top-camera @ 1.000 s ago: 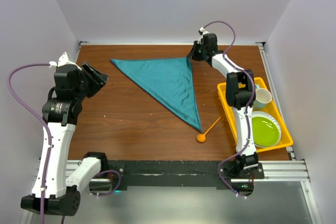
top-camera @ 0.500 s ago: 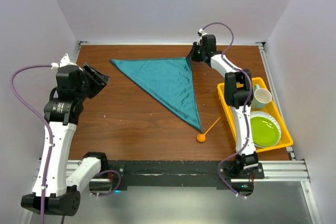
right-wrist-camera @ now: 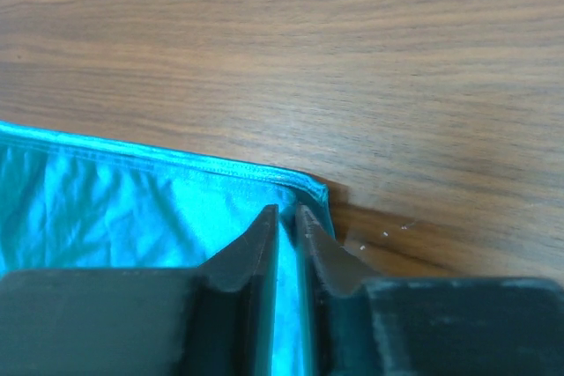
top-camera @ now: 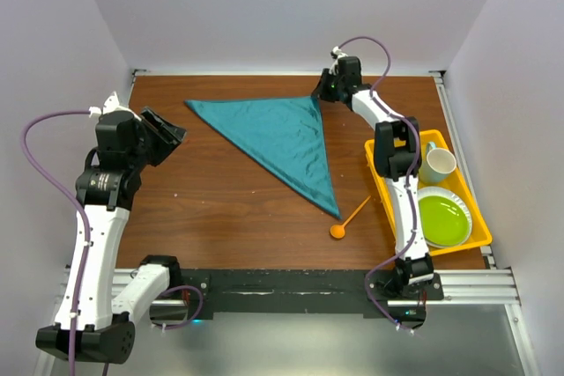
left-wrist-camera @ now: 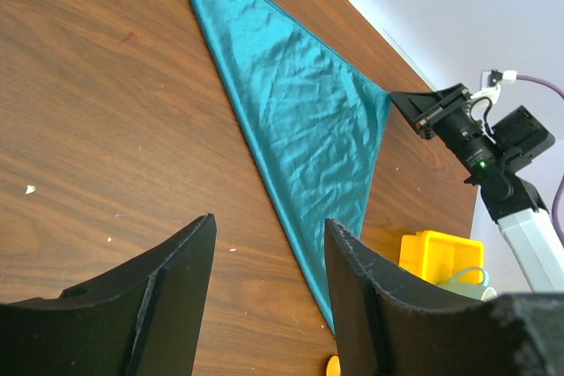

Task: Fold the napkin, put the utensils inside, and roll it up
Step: Fold the napkin

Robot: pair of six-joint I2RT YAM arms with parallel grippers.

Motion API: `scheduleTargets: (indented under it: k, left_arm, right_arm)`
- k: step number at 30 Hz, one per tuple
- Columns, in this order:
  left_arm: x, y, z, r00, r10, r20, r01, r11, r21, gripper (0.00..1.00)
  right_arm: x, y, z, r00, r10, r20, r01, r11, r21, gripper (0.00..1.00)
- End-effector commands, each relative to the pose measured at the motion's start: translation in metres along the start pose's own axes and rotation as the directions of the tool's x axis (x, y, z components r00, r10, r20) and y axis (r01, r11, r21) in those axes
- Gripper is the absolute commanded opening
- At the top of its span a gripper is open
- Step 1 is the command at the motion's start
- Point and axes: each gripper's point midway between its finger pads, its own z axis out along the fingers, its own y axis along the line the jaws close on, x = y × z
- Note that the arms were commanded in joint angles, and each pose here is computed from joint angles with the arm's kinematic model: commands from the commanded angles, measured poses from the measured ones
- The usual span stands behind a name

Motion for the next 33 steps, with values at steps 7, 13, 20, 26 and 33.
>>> scheduleTargets:
  k: [7,13,20,26,33]
  left_arm:
    - [-0.009,-0.028,0.045,1.0,0.002,0.025,-0.005,0.991,0.13,0.57]
    - [-0.006,-0.031,0.118,0.998,-0.031,0.049,0.021,0.982,0.187,0.35]
    - [-0.023,-0.039,0.211,0.994,-0.015,0.112,-0.009,0.977,0.215,0.05]
    - [-0.033,-0.004,0.289,0.993,0.008,0.119,-0.028,0.984,0.174,0.0]
    - [-0.036,0.044,0.347,0.998,-0.031,0.059,0.022,0.989,0.143,0.0]
  right_arm:
    - [-0.058,0.024,-0.086,0.998,0.063,-0.003,-0.061,0.983,0.171,0.59]
    - [0.026,0.067,-0.146,0.983,0.006,-0.186,0.018,0.991,0.129,0.64]
    - [0.111,0.129,-0.22,0.934,-0.084,-0.346,0.034,0.989,-0.147,0.54]
    - [0.151,0.137,-0.244,0.877,-0.132,-0.463,-0.003,0.96,-0.281,0.42]
    - [0.179,0.132,-0.24,0.833,-0.084,-0.546,-0.086,0.957,-0.277,0.4]
